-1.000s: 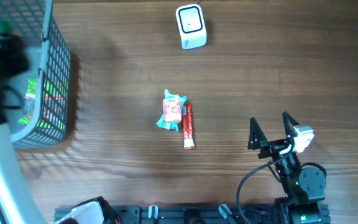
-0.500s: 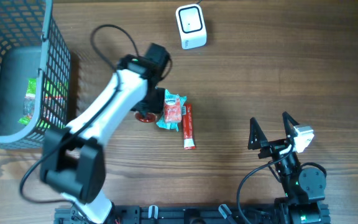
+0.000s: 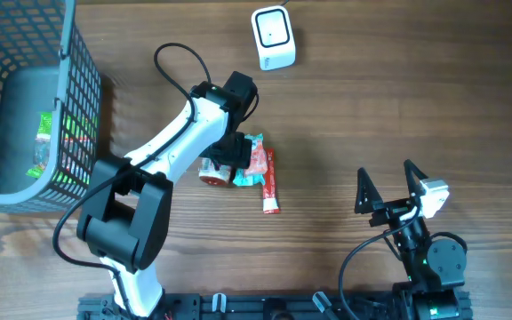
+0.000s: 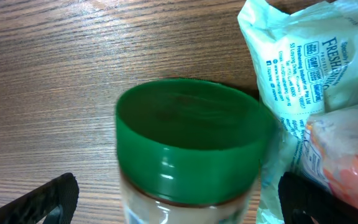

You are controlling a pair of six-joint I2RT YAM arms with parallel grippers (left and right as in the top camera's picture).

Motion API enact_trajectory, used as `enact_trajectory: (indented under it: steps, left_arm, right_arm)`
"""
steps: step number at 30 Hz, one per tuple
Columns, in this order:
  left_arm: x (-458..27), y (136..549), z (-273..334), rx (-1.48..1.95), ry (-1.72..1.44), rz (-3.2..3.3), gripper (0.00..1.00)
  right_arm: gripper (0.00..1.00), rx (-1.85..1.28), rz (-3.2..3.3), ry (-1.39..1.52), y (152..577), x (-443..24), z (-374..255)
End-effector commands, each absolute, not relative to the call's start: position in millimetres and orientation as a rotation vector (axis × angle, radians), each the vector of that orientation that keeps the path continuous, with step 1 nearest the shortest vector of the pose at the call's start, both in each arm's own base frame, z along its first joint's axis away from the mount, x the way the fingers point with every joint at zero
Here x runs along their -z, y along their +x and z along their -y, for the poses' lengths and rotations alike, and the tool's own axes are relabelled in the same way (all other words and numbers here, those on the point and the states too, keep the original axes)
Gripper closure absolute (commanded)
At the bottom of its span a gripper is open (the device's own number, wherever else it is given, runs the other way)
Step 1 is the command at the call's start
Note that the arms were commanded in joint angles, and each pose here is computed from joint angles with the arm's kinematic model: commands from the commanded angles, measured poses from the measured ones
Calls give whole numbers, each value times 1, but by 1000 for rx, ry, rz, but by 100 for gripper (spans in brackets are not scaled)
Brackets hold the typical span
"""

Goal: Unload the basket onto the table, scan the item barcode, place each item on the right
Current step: 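Set the green-lidded jar on the table beside the items, then grasp the green snack packet in the basket with the left gripper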

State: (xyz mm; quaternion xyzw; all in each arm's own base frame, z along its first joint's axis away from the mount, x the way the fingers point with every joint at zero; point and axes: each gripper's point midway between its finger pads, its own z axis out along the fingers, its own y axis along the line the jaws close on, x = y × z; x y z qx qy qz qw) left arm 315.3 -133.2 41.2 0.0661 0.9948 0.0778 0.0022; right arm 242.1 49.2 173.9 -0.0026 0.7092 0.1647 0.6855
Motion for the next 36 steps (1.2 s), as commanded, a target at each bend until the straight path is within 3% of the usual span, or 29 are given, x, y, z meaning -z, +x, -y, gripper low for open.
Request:
enact_trajectory:
  steps: [1,6,9,12,15,18,19,20,24,26,32,33,35,36]
  left_arm:
    - [-57,322,132,-200,175,-3079,0]
    - [-127,345,134,80,67,-2924,1]
    - [-214,374,113,184,53,-2685,0]
    - [-323,398,24,68,-196,-2370,0]
    - [-377,391,-90,-105,-476,-2153,0]
    - [-343,351,-212,-285,-822,-2181,0]
    - [-308,337,-250,-307,-962,-2239,0]
    - [-235,335,-271,-170,-1043,-2407,0]
    - [-100,330,-252,109,-1040,-2790,0]
    - [-60,324,-240,190,-1045,-2894,0]
    - [-15,328,-216,296,-982,-2947,0]
    - [-10,327,-215,297,-1010,-2939,4]
    - [-3,324,-211,312,-1022,-2940,61]
    - [-4,324,-211,315,-1028,-2937,96]
  right_arm:
    - [0,-375,-1581,-1,242,-176,-49]
    - [0,-375,-1581,-1,242,-176,-49]
    - [0,-375,-1581,0,242,-176,-49]
    - [0,-375,-1581,0,242,-176,-49]
    - [0,-375,-1581,0,242,-176,-49]
    - [0,-375,-1581,-1,242,-176,-49]
    - [0,-375,-1581,-1,242,-176,-49]
    - [0,-375,-1581,-1,242,-176,-49]
    - [0,-375,-1581,0,242,-175,-49]
    - [0,-375,-1582,0,242,-175,-49]
    - [0,-375,-1583,0,242,-175,-49]
    - [0,-375,-1583,0,242,-175,-49]
    - [0,-375,-1583,0,242,-175,-49]
    - [0,-375,-1583,0,242,-175,-49]
